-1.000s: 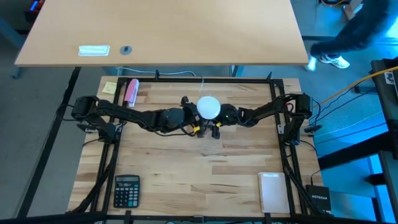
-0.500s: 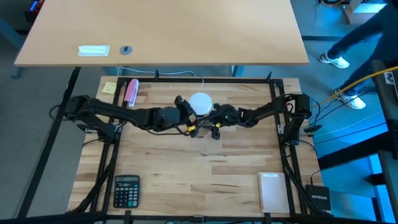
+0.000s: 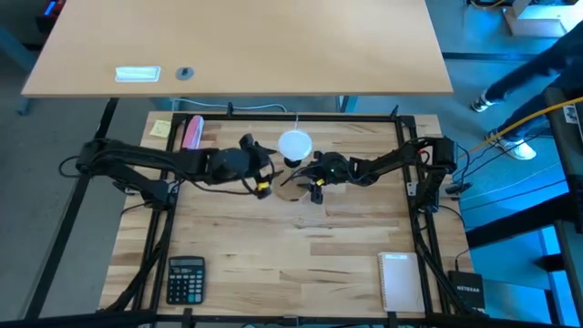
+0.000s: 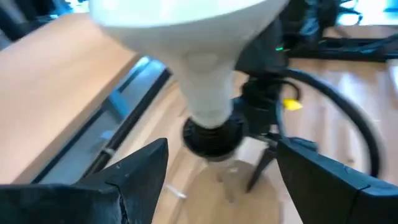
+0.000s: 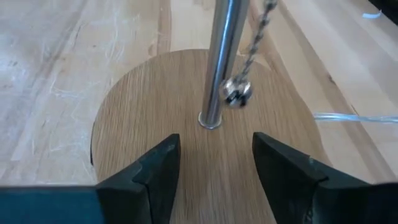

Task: Screw lightbulb
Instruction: Remove the white lightbulb from the lamp

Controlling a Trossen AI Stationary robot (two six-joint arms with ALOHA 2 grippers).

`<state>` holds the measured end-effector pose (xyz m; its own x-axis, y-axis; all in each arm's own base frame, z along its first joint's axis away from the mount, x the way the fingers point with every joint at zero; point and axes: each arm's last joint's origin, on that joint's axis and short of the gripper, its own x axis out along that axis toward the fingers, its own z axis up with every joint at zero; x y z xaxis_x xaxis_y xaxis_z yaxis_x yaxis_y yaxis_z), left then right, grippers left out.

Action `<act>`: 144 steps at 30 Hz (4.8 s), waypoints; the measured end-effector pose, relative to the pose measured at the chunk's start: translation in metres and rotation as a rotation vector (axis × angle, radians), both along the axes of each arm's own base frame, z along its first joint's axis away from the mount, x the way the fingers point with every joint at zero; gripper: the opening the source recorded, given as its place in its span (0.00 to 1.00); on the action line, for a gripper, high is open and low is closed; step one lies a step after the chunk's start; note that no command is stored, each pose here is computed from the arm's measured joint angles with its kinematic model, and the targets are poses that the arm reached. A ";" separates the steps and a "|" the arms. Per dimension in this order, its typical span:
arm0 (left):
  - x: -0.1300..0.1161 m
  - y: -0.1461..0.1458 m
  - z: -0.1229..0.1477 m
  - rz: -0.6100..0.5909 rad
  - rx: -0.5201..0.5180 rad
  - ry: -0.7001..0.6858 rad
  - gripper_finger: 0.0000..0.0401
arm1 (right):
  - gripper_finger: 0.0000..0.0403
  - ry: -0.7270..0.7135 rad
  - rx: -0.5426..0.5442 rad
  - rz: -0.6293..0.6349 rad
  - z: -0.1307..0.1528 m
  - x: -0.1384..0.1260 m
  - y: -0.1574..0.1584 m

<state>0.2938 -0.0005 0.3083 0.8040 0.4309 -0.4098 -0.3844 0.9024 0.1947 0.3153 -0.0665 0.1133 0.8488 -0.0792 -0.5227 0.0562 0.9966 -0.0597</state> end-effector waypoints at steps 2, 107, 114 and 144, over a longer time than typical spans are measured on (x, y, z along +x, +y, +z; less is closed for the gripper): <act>-0.003 0.007 0.000 -0.017 -0.022 0.008 0.72 | 0.51 0.000 0.000 0.000 0.000 0.000 0.000; 0.011 0.020 0.028 0.270 -0.055 -0.332 0.34 | 0.15 -0.192 0.033 -0.310 -0.012 0.032 -0.003; -0.040 0.006 0.014 0.305 -0.257 -0.021 0.33 | 0.39 -0.155 0.063 -0.280 -0.017 0.030 -0.002; -0.061 0.018 -0.126 0.334 -1.499 1.315 0.34 | 0.45 -0.111 0.053 -0.210 -0.019 0.030 0.000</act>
